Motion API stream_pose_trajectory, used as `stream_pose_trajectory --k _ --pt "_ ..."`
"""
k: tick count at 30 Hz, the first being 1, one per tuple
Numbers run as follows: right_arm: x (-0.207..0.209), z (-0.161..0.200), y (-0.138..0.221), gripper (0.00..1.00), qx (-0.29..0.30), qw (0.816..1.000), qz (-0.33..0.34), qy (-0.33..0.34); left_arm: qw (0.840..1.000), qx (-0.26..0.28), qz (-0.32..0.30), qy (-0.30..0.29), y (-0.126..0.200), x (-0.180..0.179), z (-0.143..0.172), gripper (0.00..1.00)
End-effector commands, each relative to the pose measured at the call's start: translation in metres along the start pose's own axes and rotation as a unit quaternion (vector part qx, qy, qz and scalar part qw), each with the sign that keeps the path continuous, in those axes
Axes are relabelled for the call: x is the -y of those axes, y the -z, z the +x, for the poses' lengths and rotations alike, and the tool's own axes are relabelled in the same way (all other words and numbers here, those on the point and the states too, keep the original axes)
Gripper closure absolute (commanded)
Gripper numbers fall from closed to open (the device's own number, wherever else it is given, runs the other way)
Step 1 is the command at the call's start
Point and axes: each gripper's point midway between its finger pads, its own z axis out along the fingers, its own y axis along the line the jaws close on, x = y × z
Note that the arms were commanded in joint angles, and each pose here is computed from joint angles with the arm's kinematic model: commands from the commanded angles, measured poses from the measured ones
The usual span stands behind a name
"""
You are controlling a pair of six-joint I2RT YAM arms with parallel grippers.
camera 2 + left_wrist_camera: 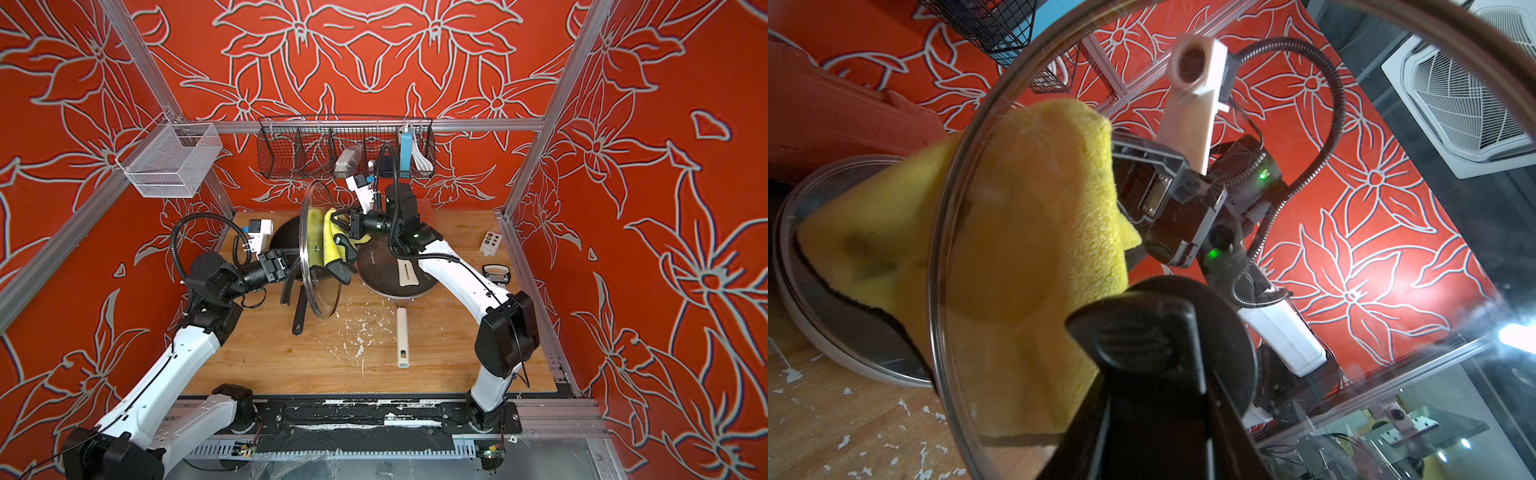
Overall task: Wipe the pot lid with a cloth
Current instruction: Wipe the pot lid.
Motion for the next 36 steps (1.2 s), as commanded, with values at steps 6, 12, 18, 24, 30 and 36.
stream_pose_trajectory --k 6,12,18,24,30,36 --pt "-0.012 0.021 -0.003 1.00 -0.003 0.999 -0.027 -0.023 0.978 0.029 0.131 -0.157 0.012 0.100 -0.018 1.00" --pt "-0.025 0.040 -0.008 1.00 -0.019 0.999 -0.042 -0.029 0.979 0.052 0.123 -0.156 0.010 0.094 -0.026 1.00" --pt "-0.046 0.058 -0.010 1.00 -0.030 0.997 -0.058 -0.031 0.979 0.070 0.130 -0.139 0.007 0.086 -0.034 1.00" --pt "-0.061 0.067 -0.016 1.00 -0.040 0.996 -0.071 -0.032 0.981 0.075 0.132 -0.117 0.002 0.074 -0.037 1.00" --pt "-0.074 0.072 -0.015 1.00 -0.043 0.995 -0.084 -0.036 0.981 0.081 0.124 -0.125 0.003 0.073 -0.039 1.00" --pt "-0.080 0.075 -0.014 1.00 -0.046 0.994 -0.087 -0.036 0.982 0.080 0.120 -0.121 0.002 0.071 -0.039 1.00"
